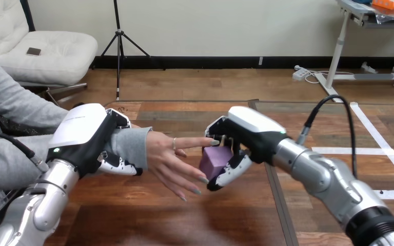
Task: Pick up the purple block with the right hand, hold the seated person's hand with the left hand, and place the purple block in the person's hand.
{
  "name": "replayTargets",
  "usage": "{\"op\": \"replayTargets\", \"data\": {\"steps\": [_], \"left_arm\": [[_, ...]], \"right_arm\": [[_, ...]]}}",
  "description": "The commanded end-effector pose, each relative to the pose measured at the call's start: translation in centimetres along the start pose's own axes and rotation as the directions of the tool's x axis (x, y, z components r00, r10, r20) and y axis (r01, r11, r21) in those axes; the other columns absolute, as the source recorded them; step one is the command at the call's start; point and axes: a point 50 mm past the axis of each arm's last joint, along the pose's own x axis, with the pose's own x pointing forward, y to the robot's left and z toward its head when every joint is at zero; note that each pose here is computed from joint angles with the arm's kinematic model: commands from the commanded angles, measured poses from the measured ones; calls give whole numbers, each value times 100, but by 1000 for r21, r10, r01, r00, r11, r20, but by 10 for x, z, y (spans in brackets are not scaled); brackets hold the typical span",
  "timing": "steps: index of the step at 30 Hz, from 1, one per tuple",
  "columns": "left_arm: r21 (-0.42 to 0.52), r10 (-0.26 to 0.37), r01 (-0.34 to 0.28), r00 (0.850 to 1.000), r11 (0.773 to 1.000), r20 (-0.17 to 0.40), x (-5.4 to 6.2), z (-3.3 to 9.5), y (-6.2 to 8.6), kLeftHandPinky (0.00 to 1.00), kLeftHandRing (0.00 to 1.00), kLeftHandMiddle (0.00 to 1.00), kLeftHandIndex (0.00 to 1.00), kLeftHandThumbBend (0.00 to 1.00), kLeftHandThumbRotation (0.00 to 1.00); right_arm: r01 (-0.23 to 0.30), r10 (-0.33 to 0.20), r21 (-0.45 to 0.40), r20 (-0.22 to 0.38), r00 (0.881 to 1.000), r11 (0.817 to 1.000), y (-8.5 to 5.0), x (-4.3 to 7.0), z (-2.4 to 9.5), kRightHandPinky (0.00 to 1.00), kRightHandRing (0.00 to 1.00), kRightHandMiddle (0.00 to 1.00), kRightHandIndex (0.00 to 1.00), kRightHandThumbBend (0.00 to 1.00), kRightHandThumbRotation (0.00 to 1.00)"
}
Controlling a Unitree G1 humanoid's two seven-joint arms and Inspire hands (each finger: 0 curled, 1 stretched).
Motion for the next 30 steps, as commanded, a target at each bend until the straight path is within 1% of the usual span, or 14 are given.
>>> {"op": "replayTargets", "data": {"steps": [1, 13, 18, 30], "left_arm": [[-42, 164, -159, 969, 986, 184, 32, 41, 34, 19, 23, 27, 29, 82, 0], [-65, 152, -142, 972, 988, 180, 35, 46, 34, 19, 23, 27, 28, 77, 0], [-69, 153, -143, 972, 987, 181, 36, 47, 34, 19, 23, 27, 28, 77, 0], [-79, 171, -159, 967, 984, 188, 37, 50, 30, 19, 23, 28, 29, 77, 0]], "right_arm": [[103, -98, -53, 88, 991, 993, -37, 19, 27, 28, 33, 39, 44, 77, 0], [97, -92, -40, 108, 990, 995, -33, 26, 37, 31, 36, 42, 43, 77, 0], [94, -90, -32, 118, 989, 995, -32, 28, 40, 31, 36, 42, 43, 76, 0], [110, -106, -15, 152, 983, 994, -32, 32, 49, 31, 35, 41, 42, 76, 0]]}}
